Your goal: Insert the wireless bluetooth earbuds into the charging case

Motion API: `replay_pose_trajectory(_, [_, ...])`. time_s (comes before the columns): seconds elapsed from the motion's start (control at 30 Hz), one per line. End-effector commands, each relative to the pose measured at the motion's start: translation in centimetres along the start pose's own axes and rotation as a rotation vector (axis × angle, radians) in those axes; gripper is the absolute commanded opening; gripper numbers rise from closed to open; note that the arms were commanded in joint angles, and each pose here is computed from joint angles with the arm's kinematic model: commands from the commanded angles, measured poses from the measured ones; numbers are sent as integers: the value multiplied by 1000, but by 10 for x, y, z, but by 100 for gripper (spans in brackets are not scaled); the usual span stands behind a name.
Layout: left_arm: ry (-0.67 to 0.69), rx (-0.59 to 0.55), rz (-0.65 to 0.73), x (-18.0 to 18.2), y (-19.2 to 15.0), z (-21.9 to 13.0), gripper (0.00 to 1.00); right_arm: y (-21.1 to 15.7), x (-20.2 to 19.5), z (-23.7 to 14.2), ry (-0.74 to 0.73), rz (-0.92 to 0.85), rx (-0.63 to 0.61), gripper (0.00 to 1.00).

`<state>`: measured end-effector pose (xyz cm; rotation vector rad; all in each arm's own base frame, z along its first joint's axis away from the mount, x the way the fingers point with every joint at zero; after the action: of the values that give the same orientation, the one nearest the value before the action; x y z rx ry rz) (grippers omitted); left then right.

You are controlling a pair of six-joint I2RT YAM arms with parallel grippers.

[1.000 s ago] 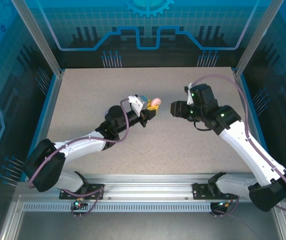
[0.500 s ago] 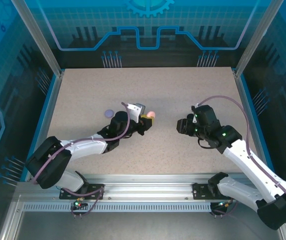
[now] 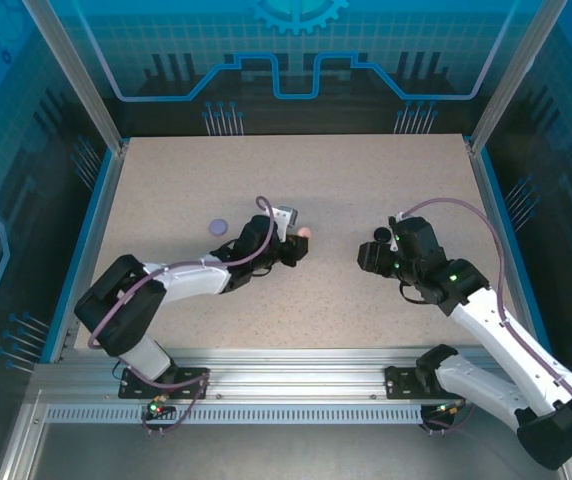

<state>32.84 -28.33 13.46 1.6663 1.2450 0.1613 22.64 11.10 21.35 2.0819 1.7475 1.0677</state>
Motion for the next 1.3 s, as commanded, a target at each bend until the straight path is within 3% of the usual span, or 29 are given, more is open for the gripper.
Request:
replay_pose_trajectory(0.0, [27, 25, -45, 4, 5, 13, 0, 2, -7, -2, -21, 24, -24, 63])
replay_pose_trajectory(0.6, [6, 262, -311, 31, -6, 88, 0, 12, -8, -10, -32, 29, -56, 64])
replay_pose_trajectory(0.93, [65, 365, -346, 50, -21, 100, 7, 14, -8, -5, -47, 18, -42, 64])
replay_pose_trajectory(1.03, [89, 390, -357, 57, -26, 98, 13, 22, -3, -9, -33, 17, -61, 64])
replay_pose_trajectory(1.13, [110, 404, -364, 65, -27, 94, 30, 23, -2, -7, -32, 17, -59, 64])
replay_pose_trajectory(1.27, [132, 421, -349, 69, -29, 89, 43, 24, -1, -8, -30, 15, -59, 64])
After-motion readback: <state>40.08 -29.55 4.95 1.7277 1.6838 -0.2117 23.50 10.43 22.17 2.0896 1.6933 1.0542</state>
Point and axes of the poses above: each hand's point on the last joint's axis, 136 mm out from that joint toward the fingers, its own z axis out along the fingers, its own x axis along the line the jaws close on, y = z × x, the point moved 3 cm from there along -z, back along the fingers, and after that the axes turned 3 degrees about z, right-handed, at the moved point
